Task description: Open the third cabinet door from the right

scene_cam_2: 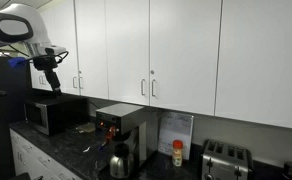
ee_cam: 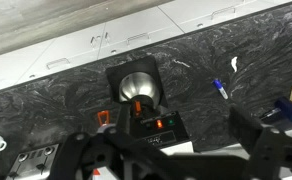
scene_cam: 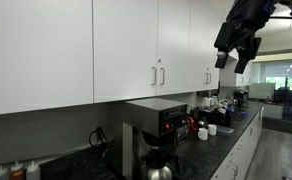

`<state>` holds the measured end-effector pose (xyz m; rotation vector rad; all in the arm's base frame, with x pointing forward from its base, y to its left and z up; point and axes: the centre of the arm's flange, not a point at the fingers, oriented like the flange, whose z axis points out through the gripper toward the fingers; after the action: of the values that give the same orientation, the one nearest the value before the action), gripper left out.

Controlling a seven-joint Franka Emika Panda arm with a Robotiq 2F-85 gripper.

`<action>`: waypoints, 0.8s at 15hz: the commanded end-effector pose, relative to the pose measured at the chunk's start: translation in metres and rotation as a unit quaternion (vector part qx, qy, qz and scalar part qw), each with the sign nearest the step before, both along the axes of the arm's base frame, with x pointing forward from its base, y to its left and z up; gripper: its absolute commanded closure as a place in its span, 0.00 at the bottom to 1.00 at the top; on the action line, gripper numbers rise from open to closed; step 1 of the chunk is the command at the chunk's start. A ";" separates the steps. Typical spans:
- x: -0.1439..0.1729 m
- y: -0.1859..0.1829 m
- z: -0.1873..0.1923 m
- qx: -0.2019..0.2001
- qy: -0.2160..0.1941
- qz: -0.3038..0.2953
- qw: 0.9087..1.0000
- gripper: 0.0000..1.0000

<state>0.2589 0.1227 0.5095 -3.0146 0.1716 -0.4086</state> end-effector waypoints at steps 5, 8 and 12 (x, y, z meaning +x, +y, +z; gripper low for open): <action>0.000 0.000 0.000 0.000 0.000 0.000 1.000 0.00; 0.000 0.000 0.000 0.000 0.000 0.000 1.000 0.00; 0.026 -0.023 -0.023 0.008 0.008 -0.017 1.000 0.00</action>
<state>0.2622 0.1182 0.5067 -3.0100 0.1917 -0.4046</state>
